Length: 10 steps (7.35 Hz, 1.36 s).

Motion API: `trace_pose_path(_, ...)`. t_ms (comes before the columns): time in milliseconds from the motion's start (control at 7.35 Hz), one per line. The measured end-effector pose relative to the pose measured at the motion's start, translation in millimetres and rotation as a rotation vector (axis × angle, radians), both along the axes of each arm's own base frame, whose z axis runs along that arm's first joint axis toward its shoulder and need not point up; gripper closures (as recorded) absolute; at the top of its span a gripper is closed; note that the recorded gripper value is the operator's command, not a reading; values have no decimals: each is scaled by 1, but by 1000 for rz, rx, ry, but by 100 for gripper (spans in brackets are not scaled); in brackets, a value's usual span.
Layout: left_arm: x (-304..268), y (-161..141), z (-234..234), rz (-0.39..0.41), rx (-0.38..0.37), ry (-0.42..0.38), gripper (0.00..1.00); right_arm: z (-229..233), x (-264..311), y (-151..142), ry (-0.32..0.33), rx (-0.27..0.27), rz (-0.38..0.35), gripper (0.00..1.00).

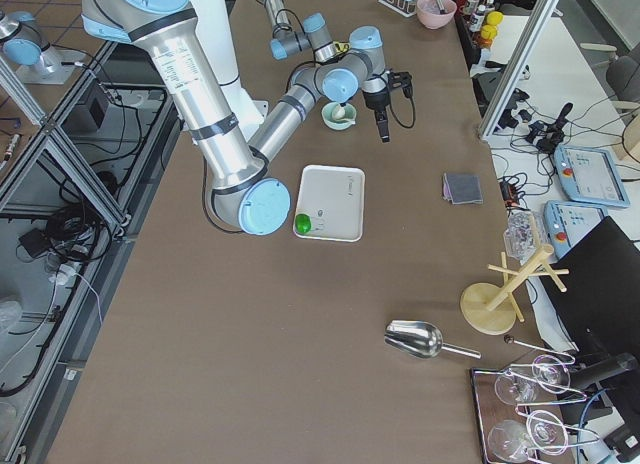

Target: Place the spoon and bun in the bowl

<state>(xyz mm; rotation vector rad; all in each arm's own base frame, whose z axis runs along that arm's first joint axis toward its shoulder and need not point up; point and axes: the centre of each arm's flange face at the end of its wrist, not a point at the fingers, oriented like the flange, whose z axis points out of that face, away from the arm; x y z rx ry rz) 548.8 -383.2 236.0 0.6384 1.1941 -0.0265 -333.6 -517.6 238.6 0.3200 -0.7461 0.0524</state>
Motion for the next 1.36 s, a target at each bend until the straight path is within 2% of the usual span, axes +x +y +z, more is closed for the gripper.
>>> trace_pose_path(136, -8, -4, -3, 0, -2, -7, 2, 6, 1, 0, 9, -5, 0, 0)
trace_pose_path(272, -27, -23, 0, 7, -29, -45, 2, 18, 4, 0, 27, -10, -2, 0)
trace_pose_path(408, -65, -60, 5, 38, -79, -117, 2, 33, 13, -2, 54, -10, -4, 0)
trace_pose_path(544, -118, -97, 17, 87, -108, -214, 2, 51, 29, -6, 88, 2, -23, 0)
trace_pose_path(680, -180, -123, 41, 149, -97, -333, 2, 73, 60, -16, 121, 15, -59, 0)
trace_pose_path(817, -245, -141, 69, 211, -72, -442, 2, 102, 106, -28, 118, -5, -108, 0)
trace_pose_path(953, -310, -154, 101, 265, -53, -522, 2, 143, 160, -33, 86, -41, -180, 0)
trace_pose_path(1089, -376, -158, 151, 311, -53, -588, 2, 199, 217, -25, 74, -49, -260, 0)
trace_pose_path(1361, -487, -143, 279, 375, -123, -687, 2, 310, 321, 7, 92, -64, -344, 0)
